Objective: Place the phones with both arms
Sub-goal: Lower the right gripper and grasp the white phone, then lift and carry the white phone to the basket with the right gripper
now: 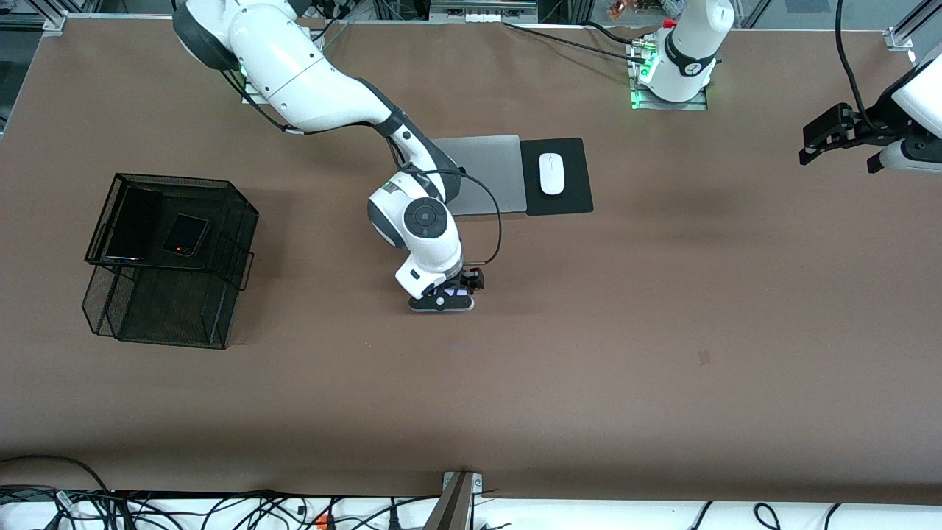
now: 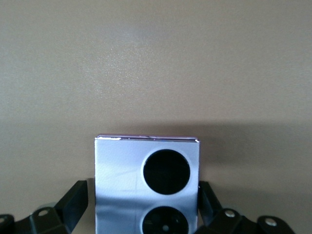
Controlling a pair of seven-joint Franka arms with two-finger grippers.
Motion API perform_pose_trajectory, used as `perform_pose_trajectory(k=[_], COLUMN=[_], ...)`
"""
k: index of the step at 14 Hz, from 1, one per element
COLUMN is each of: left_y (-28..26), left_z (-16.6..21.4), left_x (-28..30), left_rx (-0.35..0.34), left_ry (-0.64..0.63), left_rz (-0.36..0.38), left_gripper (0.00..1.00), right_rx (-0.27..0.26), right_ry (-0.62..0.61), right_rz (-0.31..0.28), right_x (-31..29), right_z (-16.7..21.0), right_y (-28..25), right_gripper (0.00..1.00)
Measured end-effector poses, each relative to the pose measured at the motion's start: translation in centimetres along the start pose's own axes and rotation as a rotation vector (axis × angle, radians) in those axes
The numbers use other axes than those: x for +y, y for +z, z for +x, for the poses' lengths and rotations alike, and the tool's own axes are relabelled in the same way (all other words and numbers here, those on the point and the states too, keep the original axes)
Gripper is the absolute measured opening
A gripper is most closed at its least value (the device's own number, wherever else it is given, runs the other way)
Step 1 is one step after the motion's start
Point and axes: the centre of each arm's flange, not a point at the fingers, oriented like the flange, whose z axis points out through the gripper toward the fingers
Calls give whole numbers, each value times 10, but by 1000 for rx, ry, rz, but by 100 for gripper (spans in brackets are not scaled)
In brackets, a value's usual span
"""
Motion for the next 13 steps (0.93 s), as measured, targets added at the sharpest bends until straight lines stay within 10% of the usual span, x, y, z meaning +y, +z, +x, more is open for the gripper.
perform_pose_trajectory(k=[3, 13], left_y=[2, 7], left_z=[1, 4], left_x=[0, -1], left_rx=[-4, -14], left_ry=[0, -1], left_rz=[0, -1], left_gripper=[100, 100], right_rx=[4, 4], right_ry=[-6, -24], right_rz=[-5, -109], right_x=[0, 33], right_z=[1, 45], right_y=[-3, -53], right_gripper=[85, 85])
